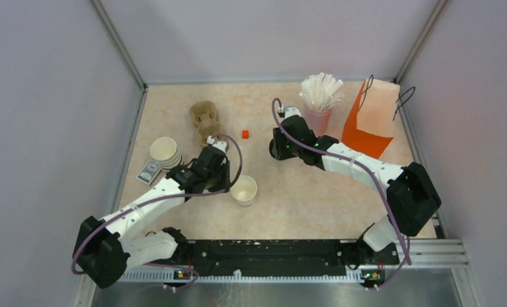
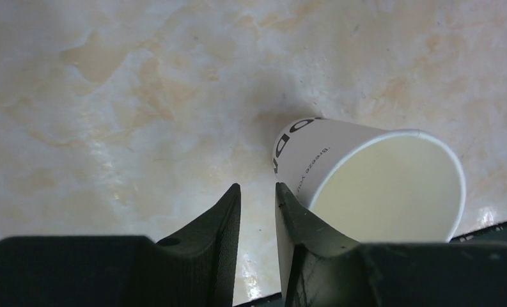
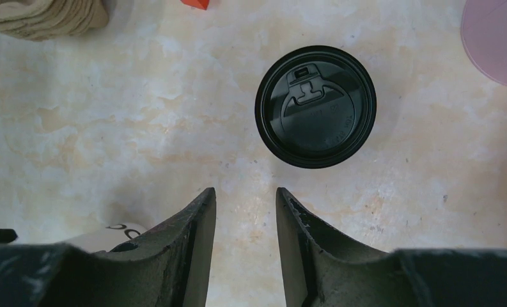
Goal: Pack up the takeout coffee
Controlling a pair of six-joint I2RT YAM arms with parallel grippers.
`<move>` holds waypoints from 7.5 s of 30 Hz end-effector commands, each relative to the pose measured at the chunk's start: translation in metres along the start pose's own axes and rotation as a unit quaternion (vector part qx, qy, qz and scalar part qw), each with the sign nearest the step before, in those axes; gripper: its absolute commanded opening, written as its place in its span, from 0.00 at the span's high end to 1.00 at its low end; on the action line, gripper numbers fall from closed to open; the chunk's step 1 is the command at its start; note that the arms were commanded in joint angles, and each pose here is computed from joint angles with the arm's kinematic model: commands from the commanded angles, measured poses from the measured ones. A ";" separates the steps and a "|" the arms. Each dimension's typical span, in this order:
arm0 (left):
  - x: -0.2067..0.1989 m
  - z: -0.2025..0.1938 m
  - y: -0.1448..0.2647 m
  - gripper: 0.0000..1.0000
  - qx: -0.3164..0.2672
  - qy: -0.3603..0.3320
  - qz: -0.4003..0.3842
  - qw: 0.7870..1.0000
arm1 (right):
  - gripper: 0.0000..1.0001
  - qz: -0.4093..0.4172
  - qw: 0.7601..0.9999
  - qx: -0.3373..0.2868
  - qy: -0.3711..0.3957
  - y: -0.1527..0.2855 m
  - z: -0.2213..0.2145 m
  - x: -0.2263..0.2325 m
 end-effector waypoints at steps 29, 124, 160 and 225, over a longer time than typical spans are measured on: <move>0.009 0.061 0.103 0.01 -0.274 -0.116 -0.042 0.954 | 0.81 -0.077 0.997 -0.009 0.022 -0.095 0.024 0.011; -0.114 0.120 0.129 0.14 -0.236 0.003 -0.372 0.898 | 1.00 0.395 0.872 -0.287 -0.037 0.174 0.061 0.059; -0.147 0.128 0.147 0.28 -0.205 0.160 -0.549 0.794 | 1.00 0.457 0.784 -0.405 0.109 0.203 0.035 0.058; -0.076 0.100 0.098 0.18 -0.229 -0.089 -0.247 0.937 | 0.62 0.039 0.990 0.046 -0.125 0.096 -0.085 -0.021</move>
Point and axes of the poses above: each gripper's point midway between its finger pads, its own y axis back along the fingers, its own x axis along the line the jaws close on, z = x × y, the point moved 4 cm from there along y, back along the fingers, and after that the axes turned 2 degrees about -y, right-handed, at the moved point
